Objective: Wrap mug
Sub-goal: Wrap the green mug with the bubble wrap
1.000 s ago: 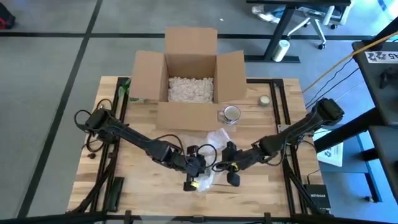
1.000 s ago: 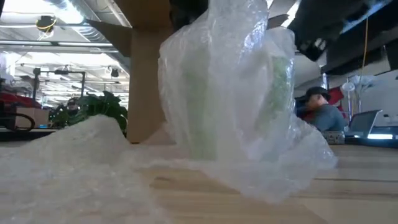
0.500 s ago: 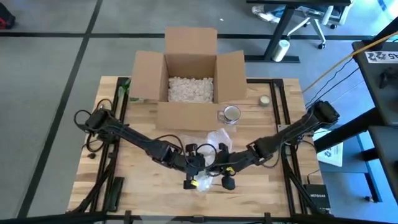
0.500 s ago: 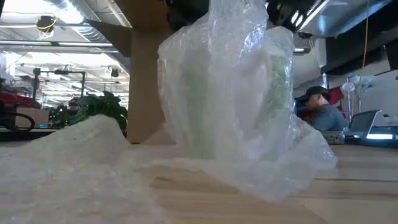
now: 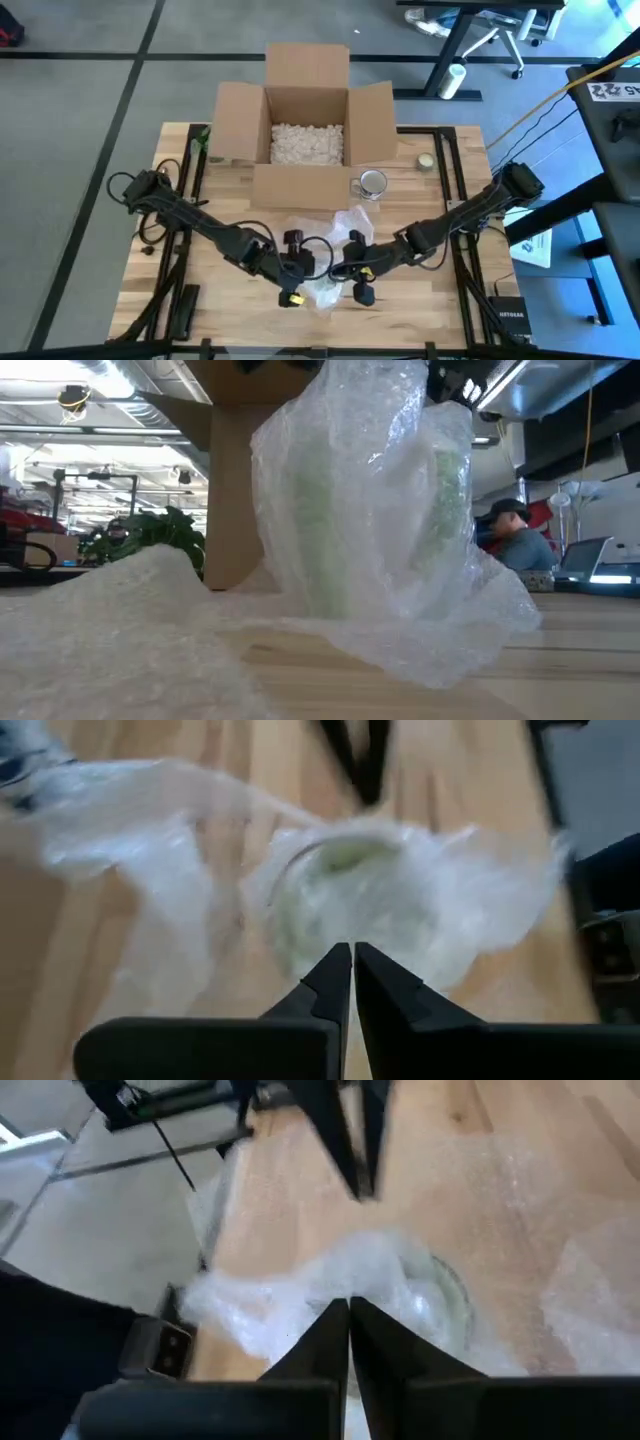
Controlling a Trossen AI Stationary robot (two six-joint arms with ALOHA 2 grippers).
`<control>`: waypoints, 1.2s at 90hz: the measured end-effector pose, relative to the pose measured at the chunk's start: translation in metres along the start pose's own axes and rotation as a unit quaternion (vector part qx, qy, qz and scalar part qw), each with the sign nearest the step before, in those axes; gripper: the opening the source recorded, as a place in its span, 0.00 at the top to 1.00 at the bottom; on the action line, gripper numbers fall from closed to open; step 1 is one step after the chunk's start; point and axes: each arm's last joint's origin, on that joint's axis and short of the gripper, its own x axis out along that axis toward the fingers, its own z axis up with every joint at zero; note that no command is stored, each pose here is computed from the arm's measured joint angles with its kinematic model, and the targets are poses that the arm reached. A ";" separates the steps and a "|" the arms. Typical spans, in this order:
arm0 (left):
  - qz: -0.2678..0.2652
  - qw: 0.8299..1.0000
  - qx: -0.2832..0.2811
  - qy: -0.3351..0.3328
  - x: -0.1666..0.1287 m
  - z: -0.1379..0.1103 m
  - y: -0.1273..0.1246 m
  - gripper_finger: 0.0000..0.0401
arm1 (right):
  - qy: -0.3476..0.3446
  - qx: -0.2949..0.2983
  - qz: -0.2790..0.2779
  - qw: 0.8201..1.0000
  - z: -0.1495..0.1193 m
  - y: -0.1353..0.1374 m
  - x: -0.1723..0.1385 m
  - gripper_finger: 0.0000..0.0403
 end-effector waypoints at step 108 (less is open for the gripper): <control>-0.109 0.942 -0.158 -0.275 -0.017 -0.147 0.017 1.00 | 0.314 0.033 -0.048 0.948 0.030 -0.014 0.099 1.00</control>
